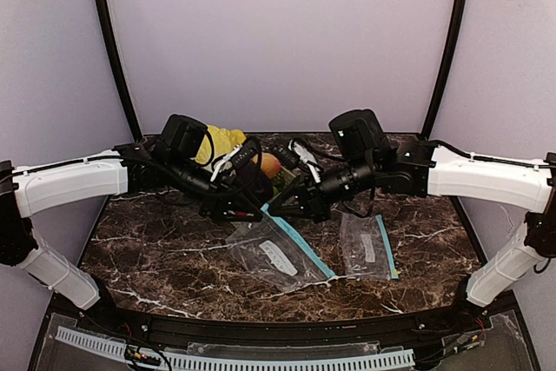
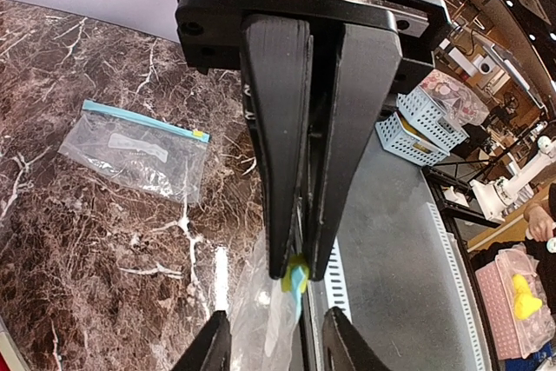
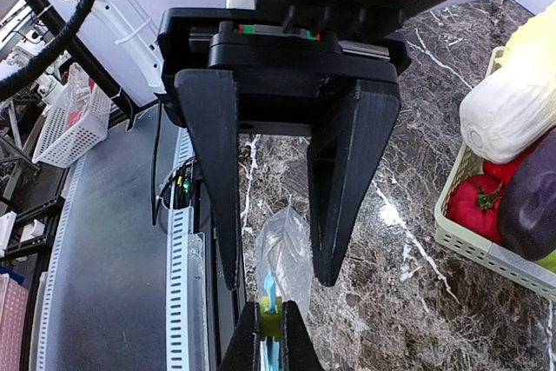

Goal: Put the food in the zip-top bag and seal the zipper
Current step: Hold the zipper food storage bag, then unzip the zipper from the zipper food storage bag.

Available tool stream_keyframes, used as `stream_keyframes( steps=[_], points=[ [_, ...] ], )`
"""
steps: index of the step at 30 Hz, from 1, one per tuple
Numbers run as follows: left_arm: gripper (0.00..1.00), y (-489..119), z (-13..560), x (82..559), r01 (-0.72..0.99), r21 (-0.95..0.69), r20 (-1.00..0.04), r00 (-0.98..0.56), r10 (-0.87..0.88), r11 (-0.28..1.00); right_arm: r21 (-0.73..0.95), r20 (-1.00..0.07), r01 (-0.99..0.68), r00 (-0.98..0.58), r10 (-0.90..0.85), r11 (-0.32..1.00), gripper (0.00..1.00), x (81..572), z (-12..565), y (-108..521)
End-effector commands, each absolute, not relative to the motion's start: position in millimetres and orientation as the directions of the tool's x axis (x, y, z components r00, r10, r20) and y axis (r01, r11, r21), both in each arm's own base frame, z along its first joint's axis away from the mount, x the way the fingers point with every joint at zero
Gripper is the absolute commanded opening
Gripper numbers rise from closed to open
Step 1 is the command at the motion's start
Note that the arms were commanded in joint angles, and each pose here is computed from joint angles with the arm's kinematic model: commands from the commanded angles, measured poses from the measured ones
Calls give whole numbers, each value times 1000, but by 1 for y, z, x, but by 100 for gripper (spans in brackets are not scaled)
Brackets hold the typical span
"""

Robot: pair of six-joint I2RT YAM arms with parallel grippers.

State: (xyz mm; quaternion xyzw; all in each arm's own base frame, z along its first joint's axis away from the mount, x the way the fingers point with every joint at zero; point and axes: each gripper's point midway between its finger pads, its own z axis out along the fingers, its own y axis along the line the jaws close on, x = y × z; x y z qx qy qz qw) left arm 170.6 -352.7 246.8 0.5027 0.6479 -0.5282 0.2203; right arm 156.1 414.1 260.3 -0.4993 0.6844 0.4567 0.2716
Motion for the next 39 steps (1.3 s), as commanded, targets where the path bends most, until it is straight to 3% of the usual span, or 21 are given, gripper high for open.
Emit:
stream_keyframes(
  steps=[1, 10, 16, 39],
  points=[
    [32, -355, 256, 167, 890, -449, -829, -379, 411, -85, 369, -829, -927, -362, -427, 69, 0, 158, 256, 418],
    [20, -356, 256, 166, 888, -451, -829, -380, 411, -90, 375, -823, -925, -366, -434, 69, 0, 158, 253, 420],
    [1, -356, 257, 166, 892, -444, -833, -375, 408, -86, 380, -819, -923, -370, -437, 70, 0, 158, 251, 420],
    [1, -346, 266, 174, 942, -336, -867, -303, 395, -14, 379, -813, -921, -378, -443, 90, 0, 158, 247, 415]
  ],
)
